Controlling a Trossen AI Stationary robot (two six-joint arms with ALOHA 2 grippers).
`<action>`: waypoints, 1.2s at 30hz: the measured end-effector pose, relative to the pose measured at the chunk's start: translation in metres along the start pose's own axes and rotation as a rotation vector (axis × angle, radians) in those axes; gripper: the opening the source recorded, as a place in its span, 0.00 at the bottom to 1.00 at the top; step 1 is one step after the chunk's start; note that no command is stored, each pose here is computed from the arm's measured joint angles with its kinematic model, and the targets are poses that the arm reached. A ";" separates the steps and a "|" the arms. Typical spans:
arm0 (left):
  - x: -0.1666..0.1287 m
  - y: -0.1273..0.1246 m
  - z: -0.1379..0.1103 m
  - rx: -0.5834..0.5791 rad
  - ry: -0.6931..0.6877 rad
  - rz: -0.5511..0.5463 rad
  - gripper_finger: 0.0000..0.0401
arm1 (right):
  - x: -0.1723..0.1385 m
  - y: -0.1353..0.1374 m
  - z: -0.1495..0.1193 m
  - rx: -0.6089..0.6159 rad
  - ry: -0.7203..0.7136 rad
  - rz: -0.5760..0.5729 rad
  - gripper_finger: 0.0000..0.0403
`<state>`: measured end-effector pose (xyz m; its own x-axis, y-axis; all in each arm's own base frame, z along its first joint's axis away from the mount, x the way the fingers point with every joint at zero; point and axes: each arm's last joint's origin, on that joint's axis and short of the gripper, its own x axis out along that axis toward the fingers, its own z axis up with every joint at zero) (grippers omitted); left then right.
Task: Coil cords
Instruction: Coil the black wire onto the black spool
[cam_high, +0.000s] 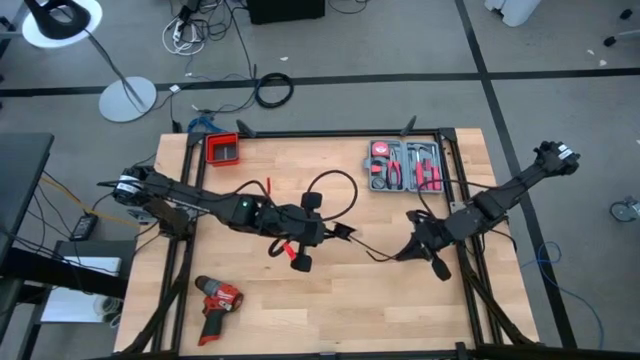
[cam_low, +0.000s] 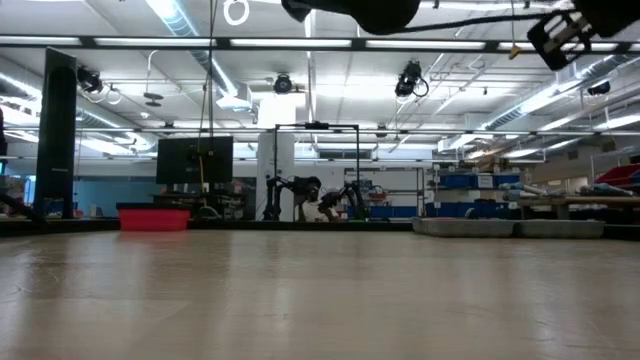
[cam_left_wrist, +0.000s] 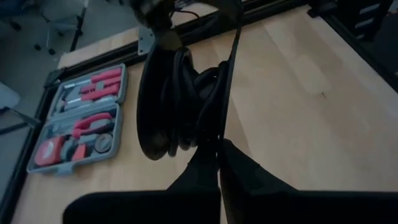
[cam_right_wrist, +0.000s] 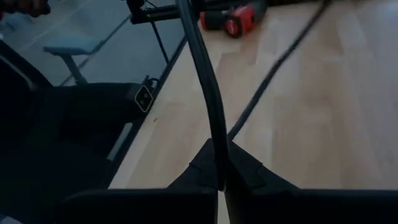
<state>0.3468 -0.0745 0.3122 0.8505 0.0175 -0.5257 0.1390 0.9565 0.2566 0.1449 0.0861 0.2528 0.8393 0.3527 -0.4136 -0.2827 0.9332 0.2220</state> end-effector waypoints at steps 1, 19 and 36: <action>0.000 0.000 0.000 -0.010 0.001 -0.002 0.00 | -0.001 0.001 0.005 -0.018 -0.017 -0.004 0.01; 0.042 -0.005 -0.008 -0.116 -0.041 -0.139 0.00 | -0.006 -0.003 0.069 -0.344 -0.444 -0.042 0.01; 0.059 -0.007 -0.002 -0.125 -0.199 -0.305 0.00 | 0.029 -0.043 0.074 -0.335 -0.392 -0.049 0.01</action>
<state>0.3950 -0.0799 0.2773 0.8632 -0.3185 -0.3918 0.3483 0.9374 0.0054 0.2155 0.0514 0.2964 0.9482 0.3152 -0.0401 -0.3177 0.9417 -0.1108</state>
